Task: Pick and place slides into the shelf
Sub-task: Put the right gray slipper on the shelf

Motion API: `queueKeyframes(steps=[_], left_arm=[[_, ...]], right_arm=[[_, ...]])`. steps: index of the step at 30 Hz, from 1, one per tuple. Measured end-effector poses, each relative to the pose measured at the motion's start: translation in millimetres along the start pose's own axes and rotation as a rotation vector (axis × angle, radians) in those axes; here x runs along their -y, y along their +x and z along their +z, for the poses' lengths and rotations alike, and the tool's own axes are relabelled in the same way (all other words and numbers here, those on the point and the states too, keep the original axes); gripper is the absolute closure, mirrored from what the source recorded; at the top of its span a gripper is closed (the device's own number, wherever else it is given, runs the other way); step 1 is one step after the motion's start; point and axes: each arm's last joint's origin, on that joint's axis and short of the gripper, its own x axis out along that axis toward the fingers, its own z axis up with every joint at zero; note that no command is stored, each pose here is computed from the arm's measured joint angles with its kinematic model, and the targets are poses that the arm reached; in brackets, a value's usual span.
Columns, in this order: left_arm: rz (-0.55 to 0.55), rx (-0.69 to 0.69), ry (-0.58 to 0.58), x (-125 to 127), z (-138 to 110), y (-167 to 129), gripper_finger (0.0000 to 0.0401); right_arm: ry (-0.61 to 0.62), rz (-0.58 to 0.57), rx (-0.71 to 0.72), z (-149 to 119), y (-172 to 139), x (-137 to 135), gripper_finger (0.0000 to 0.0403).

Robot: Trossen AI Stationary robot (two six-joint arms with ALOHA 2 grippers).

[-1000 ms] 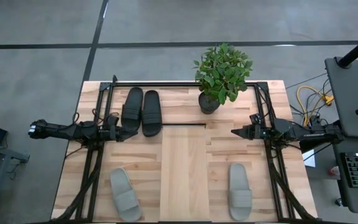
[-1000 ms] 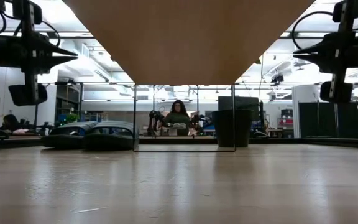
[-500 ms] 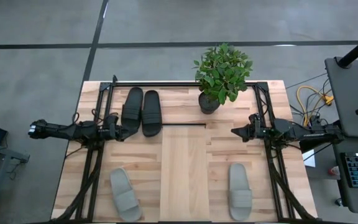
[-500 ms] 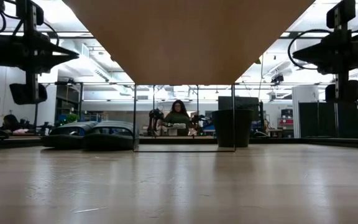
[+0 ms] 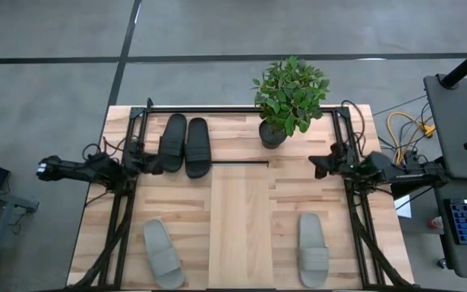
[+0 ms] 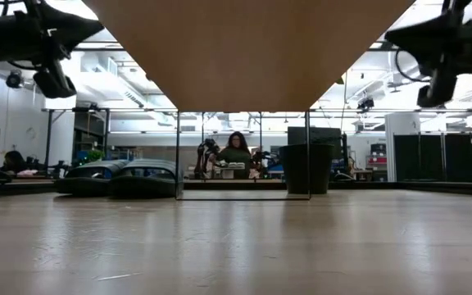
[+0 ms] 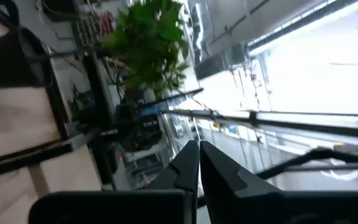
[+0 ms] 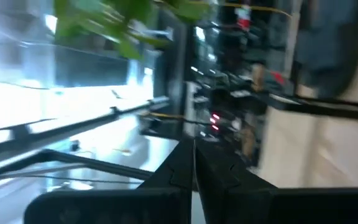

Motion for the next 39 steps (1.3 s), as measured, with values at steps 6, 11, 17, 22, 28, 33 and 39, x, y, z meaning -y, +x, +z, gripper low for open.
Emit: queueKeyframes(steps=[6, 11, 17, 22, 28, 33, 39], left_arm=[[0.002, 0.004, -0.003, 19, 2, 10, 0.0401], [0.017, 0.024, 0.027, 45, 4, 28, 0.0401], [-0.094, 0.073, 0.14, 100, 11, 54, 0.0401], [-0.237, 0.144, 0.235, 158, 24, 68, 0.0401], [-0.332, 0.133, 0.304, 209, 29, 91, 0.0401], [-0.251, 0.049, 0.373, 238, 28, 114, 0.0401], [-0.159, -0.047, 0.561, 270, 27, 139, 0.0401]], right_arm=[[-0.076, 0.063, 0.029, 4, 3, -31, 0.0394], [-0.148, 0.079, 0.058, 6, 13, -65, 0.0394], [-0.227, 0.076, 0.063, 5, 37, -105, 0.0394], [-0.282, 0.07, 0.044, 3, 62, -137, 0.0394], [-0.339, 0.113, -0.032, 0, 85, -180, 0.0394], [-0.44, 0.141, -0.055, 1, 97, -224, 0.0394], [-0.569, 0.095, -0.068, 4, 107, -269, 0.0394]])
